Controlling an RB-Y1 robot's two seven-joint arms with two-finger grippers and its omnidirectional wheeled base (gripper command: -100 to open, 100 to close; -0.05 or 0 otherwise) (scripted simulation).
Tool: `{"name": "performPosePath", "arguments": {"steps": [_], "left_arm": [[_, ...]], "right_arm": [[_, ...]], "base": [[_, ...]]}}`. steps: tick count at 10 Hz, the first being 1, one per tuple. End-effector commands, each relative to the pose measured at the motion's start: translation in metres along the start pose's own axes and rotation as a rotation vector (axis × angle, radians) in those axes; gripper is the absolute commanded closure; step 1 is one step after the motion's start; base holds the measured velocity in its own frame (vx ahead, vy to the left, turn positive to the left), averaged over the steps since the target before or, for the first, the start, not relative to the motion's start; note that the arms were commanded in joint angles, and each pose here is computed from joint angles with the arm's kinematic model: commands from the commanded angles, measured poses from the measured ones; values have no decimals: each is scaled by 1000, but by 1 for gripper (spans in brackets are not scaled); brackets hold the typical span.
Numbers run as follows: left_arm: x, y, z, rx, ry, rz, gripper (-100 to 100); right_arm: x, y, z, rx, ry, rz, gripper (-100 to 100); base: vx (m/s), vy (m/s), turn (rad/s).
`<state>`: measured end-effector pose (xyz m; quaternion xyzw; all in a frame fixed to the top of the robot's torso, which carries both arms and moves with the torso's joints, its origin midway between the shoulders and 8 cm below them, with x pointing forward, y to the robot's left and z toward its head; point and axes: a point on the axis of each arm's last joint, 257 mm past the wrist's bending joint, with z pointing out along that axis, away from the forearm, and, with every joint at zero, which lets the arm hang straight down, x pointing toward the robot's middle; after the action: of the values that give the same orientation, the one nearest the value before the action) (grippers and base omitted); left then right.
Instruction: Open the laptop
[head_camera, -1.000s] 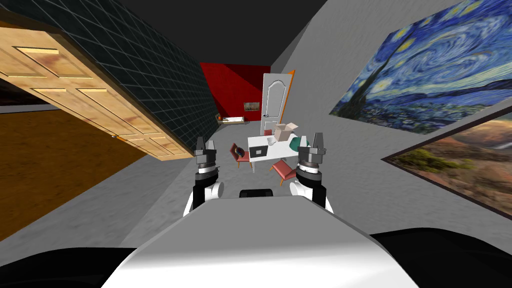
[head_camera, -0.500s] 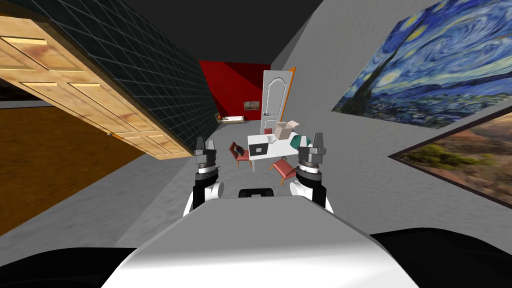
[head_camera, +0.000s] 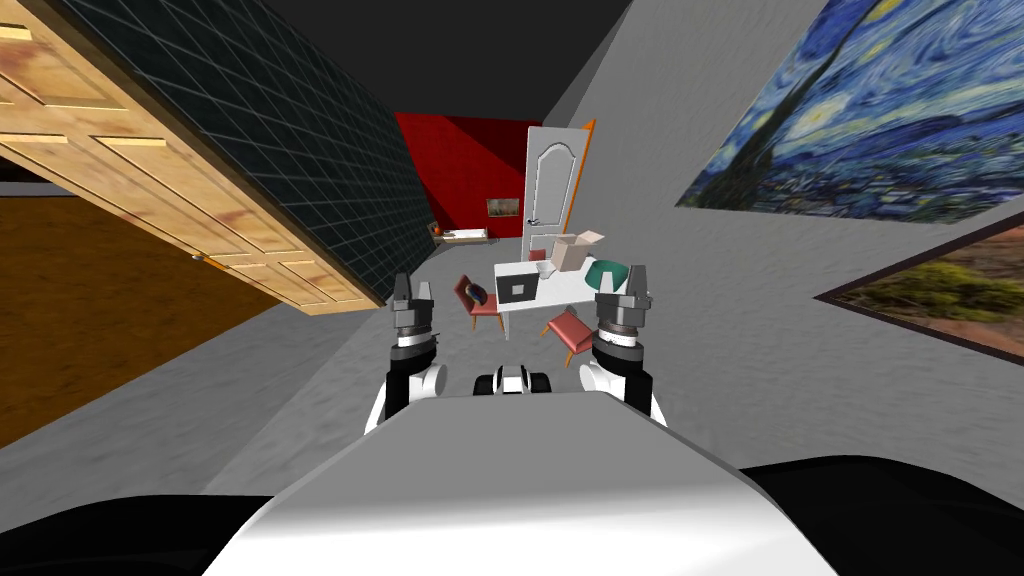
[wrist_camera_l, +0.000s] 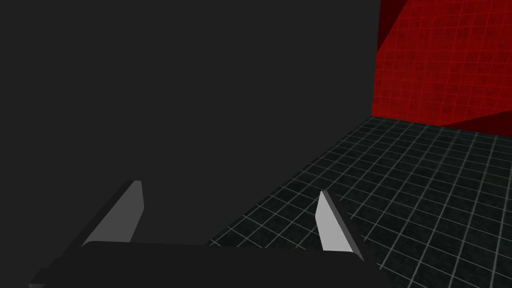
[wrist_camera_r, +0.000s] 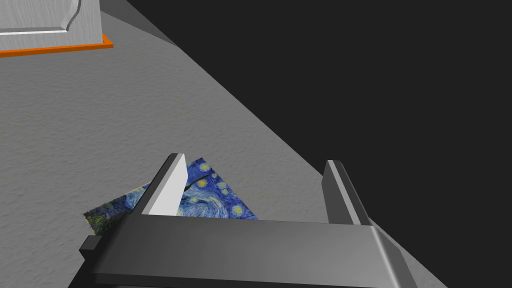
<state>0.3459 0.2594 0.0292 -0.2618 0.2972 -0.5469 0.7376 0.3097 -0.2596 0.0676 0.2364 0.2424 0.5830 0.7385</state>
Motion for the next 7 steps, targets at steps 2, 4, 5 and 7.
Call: {"name": "performPosePath", "arguments": {"steps": [2, 4, 5, 7], "left_arm": [[19, 14, -4, -26, 109, 49, -100], [35, 35, -12, -70, 185, 91, -100], [40, 43, -14, -87, 208, 106, -100], [50, 59, -21, -123, 250, 134, -100]], "right_arm": [[0, 0, 0, 0, 0, 0, 0], [0, 0, 0, 0, 0, 0, 0], [0, 0, 0, 0, 0, 0, 0], [0, 0, 0, 0, 0, 0, 0]], "base": [[34, -10, -2], [74, -12, -2], [105, -13, -6], [83, -18, -1]]}}
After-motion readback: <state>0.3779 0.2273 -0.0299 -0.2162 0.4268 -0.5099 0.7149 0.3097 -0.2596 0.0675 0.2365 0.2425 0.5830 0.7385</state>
